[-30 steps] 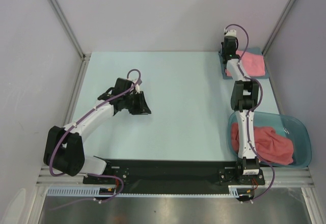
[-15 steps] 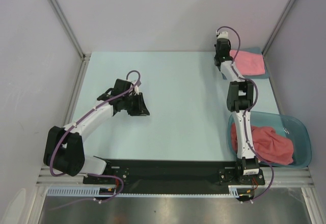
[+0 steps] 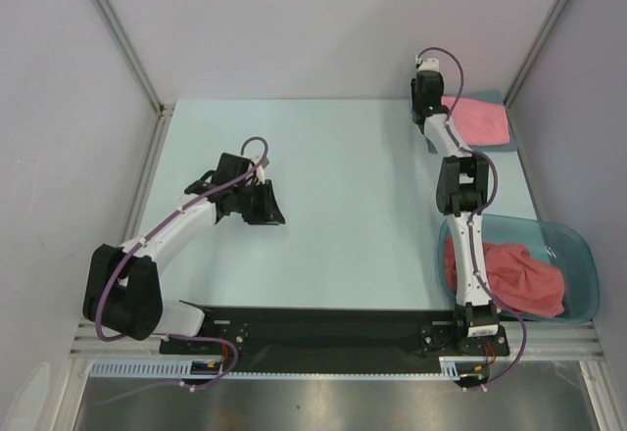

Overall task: Fold and stack the t-shirts
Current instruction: Neatly place the folded tshirt to the corner

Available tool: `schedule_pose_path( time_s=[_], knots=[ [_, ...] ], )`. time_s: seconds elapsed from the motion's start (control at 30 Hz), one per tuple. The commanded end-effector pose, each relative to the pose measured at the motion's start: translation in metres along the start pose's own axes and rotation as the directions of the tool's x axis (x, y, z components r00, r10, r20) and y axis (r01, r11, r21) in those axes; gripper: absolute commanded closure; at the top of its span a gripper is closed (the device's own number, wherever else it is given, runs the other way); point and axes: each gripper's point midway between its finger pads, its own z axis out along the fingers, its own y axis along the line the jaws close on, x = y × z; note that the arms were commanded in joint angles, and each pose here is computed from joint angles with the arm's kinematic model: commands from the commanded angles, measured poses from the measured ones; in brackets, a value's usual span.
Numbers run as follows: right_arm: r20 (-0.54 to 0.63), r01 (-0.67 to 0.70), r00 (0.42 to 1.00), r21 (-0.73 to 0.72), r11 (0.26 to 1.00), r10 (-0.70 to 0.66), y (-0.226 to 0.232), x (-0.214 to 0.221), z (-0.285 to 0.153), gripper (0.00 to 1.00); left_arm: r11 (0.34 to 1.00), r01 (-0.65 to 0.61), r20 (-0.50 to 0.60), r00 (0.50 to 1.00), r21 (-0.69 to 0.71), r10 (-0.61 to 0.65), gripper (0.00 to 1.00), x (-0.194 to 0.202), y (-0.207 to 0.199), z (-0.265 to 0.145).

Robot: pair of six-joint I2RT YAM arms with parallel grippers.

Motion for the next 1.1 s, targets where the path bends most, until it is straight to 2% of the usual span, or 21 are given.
schedule_pose_path(
  time_s=[0.0,0.2,0.3,0.33,0.4,0.43,0.47,0.5,0.6,0.63,0.73,0.87,1.0,1.07],
  knots=[
    [0.17,-0.107,0.979,-0.027,0.994,0.11,-0.022,-0.108,-0.047,0.56,0.998,-0.044,0.074,0.996,0.048,0.04,0.69,-0.023,-0.017,-0.015],
    [0.121,-0.211,0.968,-0.063,0.975,0.218,-0.032,-0.098,-0.046,0.56,0.998,-0.041,0.077,0.996,0.051,0.037,0.69,-0.024,-0.019,-0.018],
    [0.085,-0.327,0.938,-0.097,0.94,0.335,-0.033,-0.086,-0.039,0.62,0.998,-0.035,0.076,0.997,0.045,0.032,0.69,-0.022,-0.017,-0.018],
    [0.063,-0.368,0.925,-0.111,0.923,0.376,-0.031,-0.078,-0.036,0.67,0.998,-0.035,0.076,0.997,0.045,0.031,0.69,-0.021,-0.017,-0.018],
    [0.044,-0.514,0.851,-0.143,0.846,0.524,-0.036,-0.075,-0.03,0.76,0.999,-0.029,0.074,0.997,0.038,0.027,0.69,-0.019,-0.014,-0.018],
    [0.033,-0.568,0.815,-0.153,0.809,0.578,-0.047,-0.07,-0.024,0.86,0.999,-0.03,0.077,0.997,0.041,0.027,0.69,-0.019,-0.015,-0.018],
    [0.01,-0.612,0.78,-0.196,0.766,0.626,-0.044,-0.064,-0.02,0.91,0.999,-0.024,0.074,0.997,0.038,0.021,0.69,-0.018,-0.013,-0.017],
    [-0.015,-0.692,0.709,-0.212,0.691,0.705,-0.045,-0.062,-0.017,0.98,0.999,-0.022,0.073,0.997,0.041,0.019,0.69,-0.018,-0.014,-0.017],
    [-0.077,-0.781,0.599,-0.277,0.56,0.797,-0.049,-0.053,-0.003,1.0,0.999,-0.013,0.076,0.997,0.044,0.009,0.69,-0.018,-0.014,-0.017],
    [-0.096,-0.793,0.582,-0.285,0.538,0.808,-0.046,-0.05,0.0,1.0,0.999,-0.012,0.078,0.997,0.046,0.009,0.69,-0.019,-0.015,-0.018],
    [-0.136,-0.779,0.598,-0.328,0.534,0.79,-0.033,-0.048,0.005,1.0,0.999,-0.012,0.085,0.996,0.042,0.008,0.69,-0.022,-0.017,-0.021],
    [-0.226,-0.823,0.552,-0.307,0.479,0.803,-0.028,-0.031,0.006,1.0,1.0,-0.009,0.094,0.996,0.025,0.007,0.69,-0.025,-0.018,-0.029],
    [-0.222,-0.808,0.582,-0.27,0.524,0.782,-0.036,-0.044,-0.011,1.0,1.0,0.012,0.083,0.996,0.006,-0.012,0.69,-0.016,-0.016,-0.036],
    [-0.211,-0.779,0.626,-0.23,0.584,0.751,-0.046,-0.056,-0.027,1.0,0.999,0.03,0.074,0.997,-0.014,-0.029,0.69,-0.013,-0.011,-0.036]
  ],
)
